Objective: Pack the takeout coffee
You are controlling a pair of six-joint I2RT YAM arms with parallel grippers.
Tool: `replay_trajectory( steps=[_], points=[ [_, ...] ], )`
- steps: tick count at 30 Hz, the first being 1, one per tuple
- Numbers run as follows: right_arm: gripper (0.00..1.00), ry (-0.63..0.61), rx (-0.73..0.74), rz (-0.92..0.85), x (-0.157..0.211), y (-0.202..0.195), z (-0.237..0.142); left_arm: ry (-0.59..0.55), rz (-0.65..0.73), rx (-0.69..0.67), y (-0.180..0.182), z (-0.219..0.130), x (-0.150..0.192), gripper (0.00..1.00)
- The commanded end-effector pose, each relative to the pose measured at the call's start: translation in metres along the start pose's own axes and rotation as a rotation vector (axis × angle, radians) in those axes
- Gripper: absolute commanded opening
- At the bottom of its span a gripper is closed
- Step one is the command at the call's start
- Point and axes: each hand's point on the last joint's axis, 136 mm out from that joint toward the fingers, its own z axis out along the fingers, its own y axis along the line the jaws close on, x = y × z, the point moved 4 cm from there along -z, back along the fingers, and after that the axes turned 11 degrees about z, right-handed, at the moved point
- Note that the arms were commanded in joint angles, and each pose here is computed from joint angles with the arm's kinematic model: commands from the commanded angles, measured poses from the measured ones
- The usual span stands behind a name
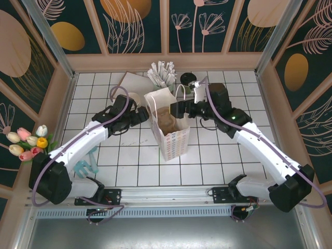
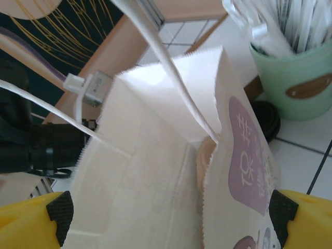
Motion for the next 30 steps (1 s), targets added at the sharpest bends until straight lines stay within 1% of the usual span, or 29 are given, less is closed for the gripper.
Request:
replay_trajectory(
  steps=[1,5,7,9,10,13,15,17,20,23,26,30],
  points=[
    [0.99,-0.049,0.003,-0.091,-0.022,0.024,-0.034,-0.097,0.016,-0.028,0.005,-0.019,-0.016,0.98],
    [0.99,-0.19,0.035,-0.082,-0.062,0.028,-0.064,-0.152,0.014,-0.032,0.004,-0.03,-0.025,0.99],
    [0.99,-0.283,0.047,-0.022,-0.087,0.015,-0.082,-0.185,0.01,-0.027,0.004,-0.035,-0.029,0.99],
    [0.99,-0.351,0.076,0.044,-0.105,-0.007,-0.092,-0.229,0.0,-0.013,0.003,-0.041,-0.034,0.99],
    [0.99,-0.382,0.116,0.081,-0.113,-0.023,-0.093,-0.253,-0.006,-0.001,0.002,-0.044,-0.037,0.98],
    [0.99,-0.466,0.259,0.177,-0.13,-0.076,-0.09,-0.308,-0.028,0.033,-0.001,-0.053,-0.044,0.99],
    [0.99,-0.49,0.294,0.217,-0.137,-0.108,-0.084,-0.331,-0.035,0.047,-0.003,-0.057,-0.047,0.98],
    [0.99,-0.46,0.329,0.264,-0.144,-0.145,-0.07,-0.356,-0.054,0.041,-0.002,-0.06,-0.051,0.98],
    [0.99,-0.361,0.374,0.277,-0.148,-0.189,-0.038,-0.382,-0.072,0.031,-0.002,-0.062,-0.057,0.98],
    [0.99,-0.275,0.379,0.268,-0.149,-0.221,-0.003,-0.394,-0.082,0.026,-0.002,-0.061,-0.06,0.98],
    [0.99,-0.185,0.352,0.233,-0.148,-0.243,0.03,-0.418,-0.099,0.02,-0.001,-0.061,-0.063,0.99],
    [0.99,-0.099,0.339,0.14,-0.147,-0.257,0.067,-0.455,-0.123,0.0,0.002,-0.065,-0.068,0.99]
  ],
)
